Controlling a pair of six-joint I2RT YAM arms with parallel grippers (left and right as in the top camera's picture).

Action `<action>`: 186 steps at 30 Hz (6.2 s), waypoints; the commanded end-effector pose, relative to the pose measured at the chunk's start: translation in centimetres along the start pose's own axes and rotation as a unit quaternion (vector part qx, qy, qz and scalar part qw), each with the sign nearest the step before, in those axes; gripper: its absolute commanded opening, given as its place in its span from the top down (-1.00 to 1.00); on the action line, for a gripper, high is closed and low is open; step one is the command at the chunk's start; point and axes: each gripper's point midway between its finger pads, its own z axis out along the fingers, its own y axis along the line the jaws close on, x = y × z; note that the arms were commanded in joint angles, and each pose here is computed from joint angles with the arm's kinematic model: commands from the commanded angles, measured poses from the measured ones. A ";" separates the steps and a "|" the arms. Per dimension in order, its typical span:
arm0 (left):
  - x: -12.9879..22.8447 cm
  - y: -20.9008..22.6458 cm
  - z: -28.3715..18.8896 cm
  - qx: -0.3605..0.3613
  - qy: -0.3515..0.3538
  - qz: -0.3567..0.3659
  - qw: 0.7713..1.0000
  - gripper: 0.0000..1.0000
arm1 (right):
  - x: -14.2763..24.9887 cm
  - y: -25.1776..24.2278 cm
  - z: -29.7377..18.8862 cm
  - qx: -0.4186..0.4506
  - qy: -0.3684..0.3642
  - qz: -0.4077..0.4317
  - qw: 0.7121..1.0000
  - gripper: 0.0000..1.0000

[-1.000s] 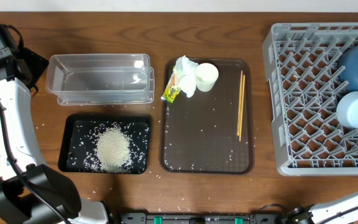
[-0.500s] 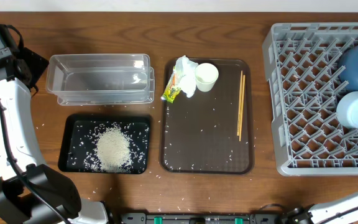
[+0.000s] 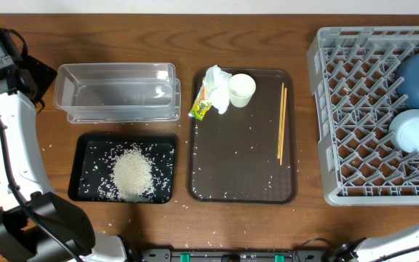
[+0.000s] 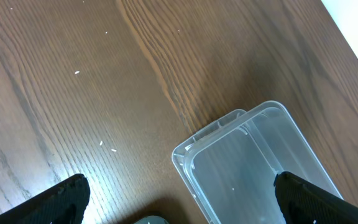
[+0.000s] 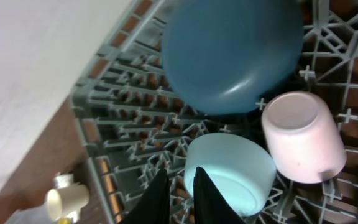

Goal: Sort waste into correct bins and load items into the dishwasher rack

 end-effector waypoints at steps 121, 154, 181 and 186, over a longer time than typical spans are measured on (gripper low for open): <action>-0.2 0.1 -0.5 0.001 -0.005 -0.004 1.000 -0.95 | 39.5 36.6 24.2 0.060 0.212 -0.554 0.803 0.07; -0.2 0.1 -0.5 0.001 -0.006 -0.004 1.000 -0.96 | 42.3 32.7 26.2 0.093 0.256 -0.519 0.810 0.78; -0.2 0.1 -0.5 0.001 -0.005 -0.004 1.000 -0.96 | 24.8 35.7 15.0 0.049 0.179 -0.412 0.892 0.98; -0.2 0.1 -0.5 0.001 -0.005 -0.004 1.000 -0.96 | 20.8 32.8 13.7 -0.027 0.224 -0.366 0.903 0.98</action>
